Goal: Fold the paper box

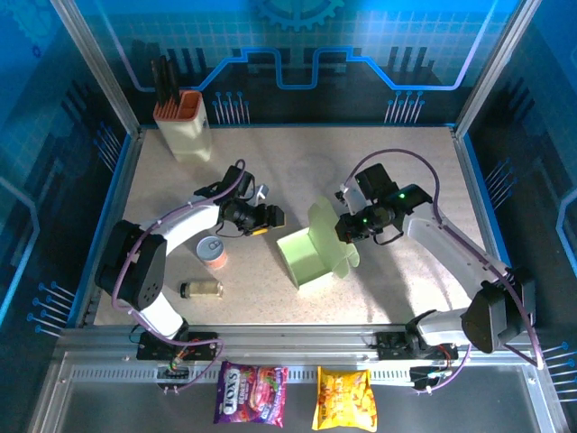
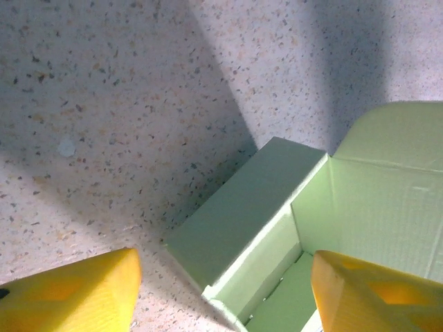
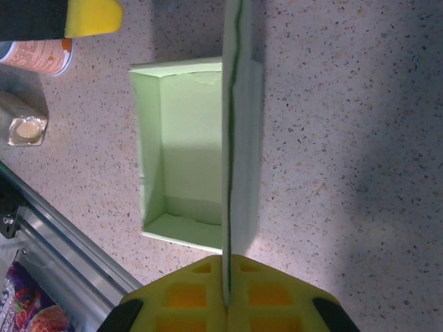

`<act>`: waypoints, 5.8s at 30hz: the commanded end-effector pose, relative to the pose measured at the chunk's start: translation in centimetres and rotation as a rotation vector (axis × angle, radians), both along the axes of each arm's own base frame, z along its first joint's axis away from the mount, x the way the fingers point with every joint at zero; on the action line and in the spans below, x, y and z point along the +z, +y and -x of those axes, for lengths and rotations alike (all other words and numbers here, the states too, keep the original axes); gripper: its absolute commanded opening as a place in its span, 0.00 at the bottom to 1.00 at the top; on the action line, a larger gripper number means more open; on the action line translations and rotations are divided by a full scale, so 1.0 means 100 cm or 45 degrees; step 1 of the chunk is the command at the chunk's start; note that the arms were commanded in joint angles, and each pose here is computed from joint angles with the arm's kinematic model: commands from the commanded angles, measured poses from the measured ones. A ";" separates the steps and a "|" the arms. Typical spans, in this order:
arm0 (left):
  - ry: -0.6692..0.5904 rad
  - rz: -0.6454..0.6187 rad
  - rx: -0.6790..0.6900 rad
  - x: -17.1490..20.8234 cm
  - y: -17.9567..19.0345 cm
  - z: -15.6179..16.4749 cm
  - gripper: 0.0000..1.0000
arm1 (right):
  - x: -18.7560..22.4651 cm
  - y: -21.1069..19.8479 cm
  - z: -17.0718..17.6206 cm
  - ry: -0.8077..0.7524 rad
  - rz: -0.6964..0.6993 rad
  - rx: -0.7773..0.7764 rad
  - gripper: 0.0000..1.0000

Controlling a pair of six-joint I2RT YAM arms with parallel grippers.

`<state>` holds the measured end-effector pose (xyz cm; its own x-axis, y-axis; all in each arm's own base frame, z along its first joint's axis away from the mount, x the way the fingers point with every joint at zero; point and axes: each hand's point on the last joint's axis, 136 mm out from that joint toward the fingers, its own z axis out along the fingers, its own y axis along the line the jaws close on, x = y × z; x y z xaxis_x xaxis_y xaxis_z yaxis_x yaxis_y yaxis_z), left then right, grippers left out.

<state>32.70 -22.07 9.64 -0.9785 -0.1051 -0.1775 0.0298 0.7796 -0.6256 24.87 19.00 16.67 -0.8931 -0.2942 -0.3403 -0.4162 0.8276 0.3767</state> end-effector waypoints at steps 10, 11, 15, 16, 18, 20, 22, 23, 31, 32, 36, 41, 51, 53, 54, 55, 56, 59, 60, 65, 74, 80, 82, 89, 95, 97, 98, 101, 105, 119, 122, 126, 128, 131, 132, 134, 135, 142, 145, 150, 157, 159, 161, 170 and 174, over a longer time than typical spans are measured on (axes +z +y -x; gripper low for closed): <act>0.013 0.102 -0.243 0.012 -0.056 0.004 0.29 | -0.005 0.006 0.002 0.053 0.048 0.076 0.00; 0.021 0.108 -0.253 0.010 -0.059 0.004 0.27 | -0.005 0.007 0.002 0.055 0.049 0.076 0.00; 0.071 0.125 -0.277 0.000 -0.067 0.008 0.19 | -0.007 0.008 0.002 0.055 0.050 0.077 0.00; 0.082 0.126 -0.282 -0.002 -0.068 0.009 0.18 | -0.006 0.008 0.002 0.050 0.050 0.079 0.00; 0.094 0.123 -0.286 -0.006 -0.068 0.011 0.15 | -0.005 0.008 0.001 0.047 0.052 0.077 0.00; 0.105 0.120 -0.284 -0.011 -0.067 0.012 0.14 | -0.006 0.009 0.002 0.048 0.052 0.082 0.00; 0.117 0.127 -0.287 -0.014 -0.068 0.013 0.12 | -0.005 0.010 0.002 0.047 0.052 0.085 0.00; 0.122 0.133 -0.290 -0.015 -0.069 0.013 0.11 | -0.006 0.010 0.002 0.048 0.054 0.087 0.00; 0.151 0.171 -0.301 -0.020 -0.074 0.015 0.09 | -0.007 0.010 0.004 0.049 0.066 0.086 0.00; 0.157 0.170 -0.303 -0.021 -0.073 0.016 0.09 | -0.007 0.010 0.003 0.049 0.067 0.086 0.00; 0.169 0.165 -0.304 -0.026 -0.072 0.019 0.08 | -0.007 0.009 0.004 0.049 0.068 0.085 0.00; 0.185 0.153 -0.303 -0.033 -0.071 0.021 0.07 | -0.007 0.009 0.004 0.049 0.070 0.086 0.00; 0.230 0.002 -0.310 -0.060 -0.053 0.029 0.05 | -0.006 0.010 0.005 0.047 0.067 0.087 0.00; 0.241 -0.014 -0.313 -0.066 -0.051 0.032 0.04 | -0.005 0.010 0.005 0.047 0.067 0.090 0.00; 0.247 -0.022 -0.317 -0.068 -0.051 0.034 0.04 | -0.005 0.011 0.006 0.048 0.067 0.091 0.00; 0.255 -0.033 -0.318 -0.071 -0.050 0.036 0.04 | -0.004 0.011 0.005 0.044 0.066 0.090 0.00; 0.258 -0.050 -0.320 -0.075 -0.048 0.037 0.04 | -0.005 0.011 0.006 0.049 0.068 0.090 0.00; 0.271 -0.090 -0.325 -0.084 -0.045 0.042 0.03 | -0.004 0.011 0.006 0.046 0.068 0.093 0.00; 0.277 -0.101 -0.323 -0.087 -0.043 0.043 0.03 | -0.004 0.011 0.006 0.045 0.069 0.093 0.00; 0.296 -0.134 -0.323 -0.097 -0.037 0.051 0.02 | -0.004 0.010 0.007 0.043 0.073 0.096 0.00; 0.262 -0.167 -0.305 -0.102 -0.030 0.053 0.01 | -0.002 0.010 0.007 0.034 0.077 0.095 0.00; 0.082 -0.084 -0.277 -0.061 -0.040 0.034 0.14 | 0.004 0.009 0.001 -0.020 0.107 0.142 0.00; 0.003 -0.049 -0.268 -0.038 -0.044 0.026 0.19 | 0.007 0.009 0.000 -0.045 0.124 0.194 0.01; -0.239 -0.039 -0.211 0.026 -0.037 0.008 0.42 | 0.015 0.005 -0.012 -0.163 0.275 0.485 0.04; -0.346 -0.062 -0.125 0.045 -0.016 0.005 0.54 | 0.022 0.016 -0.029 -0.269 0.345 0.809 0.05; -0.387 -0.055 -0.091 0.052 -0.008 0.004 0.60 | 0.025 0.023 -0.033 -0.295 0.358 0.927 0.06; -0.407 -0.048 -0.079 0.055 -0.005 0.005 0.62 | 0.026 0.027 -0.036 -0.310 0.368 0.980 0.06; -0.480 -0.060 -0.035 0.064 0.008 0.005 0.64 | 0.028 0.040 -0.038 -0.362 0.385 1.169 0.08; -0.593 -0.084 0.004 0.078 0.023 0.008 0.67 | 0.021 0.055 -0.046 -0.425 0.449 1.391 0.09; -0.731 -0.180 -0.004 0.087 0.048 0.018 0.69 | 0.013 0.092 -0.090 -0.525 0.471 1.507 0.23; -0.738 -0.192 -0.014 0.085 0.048 0.017 0.69 | 0.026 0.094 -0.093 -0.575 0.437 1.448 0.30; -0.729 -0.186 -0.025 0.082 0.046 0.016 0.69 | 0.046 0.090 -0.094 -0.626 0.351 1.314 0.36; -0.726 -0.182 -0.033 0.079 0.044 0.014 0.69 | 0.054 0.087 -0.093 -0.656 0.301 1.230 0.41; -0.720 -0.186 -0.040 0.074 0.042 0.010 0.68 | 0.066 0.080 -0.091 -0.717 0.214 1.086 0.46; -0.721 -0.189 -0.039 0.073 0.042 0.009 0.68 | 0.069 0.077 -0.091 -0.739 0.184 1.034 0.47; -0.716 -0.194 -0.038 0.069 0.041 0.006 0.68 | 0.074 0.067 -0.092 -0.776 0.124 0.901 0.49; -0.713 -0.198 -0.037 0.067 0.041 0.004 0.68 | 0.076 0.060 -0.094 -0.785 0.097 0.819 0.50; -0.633 -0.205 -0.018 0.044 0.038 -0.005 0.68 | 0.049 0.012 -0.088 -0.712 0.044 0.442 0.52; -0.593 -0.223 -0.007 0.033 0.038 -0.009 0.67 | 0.030 0.000 -0.084 -0.672 0.008 0.321 0.54; -0.541 -0.205 -0.029 0.023 0.031 -0.016 0.66 | 0.004 -0.006 -0.081 -0.648 -0.099 0.205 0.54; -0.531 -0.247 -0.021 0.020 0.032 -0.027 0.65 | -0.019 0.004 -0.092 -0.588 -0.230 0.155 0.56; -0.532 -0.249 -0.025 0.021 0.032 -0.028 0.65 | -0.023 0.005 -0.095 -0.587 -0.233 0.151 0.55; -0.535 -0.238 -0.030 0.022 0.031 -0.029 0.65 | -0.026 0.005 -0.098 -0.583 -0.230 0.147 0.54; -0.525 -0.178 -0.066 0.023 0.020 -0.032 0.56 | -0.041 0.004 -0.103 -0.526 -0.238 0.146 0.46; -0.534 -0.167 -0.062 0.023 0.019 -0.032 0.46 | -0.043 0.006 -0.102 -0.509 -0.247 0.149 0.40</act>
<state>35.20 -19.60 10.79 -0.8400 -0.0038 -0.5426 0.2717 0.8626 -0.4267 34.62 19.38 11.85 -0.6501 -0.2999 -0.6982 -0.6404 0.7108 0.2910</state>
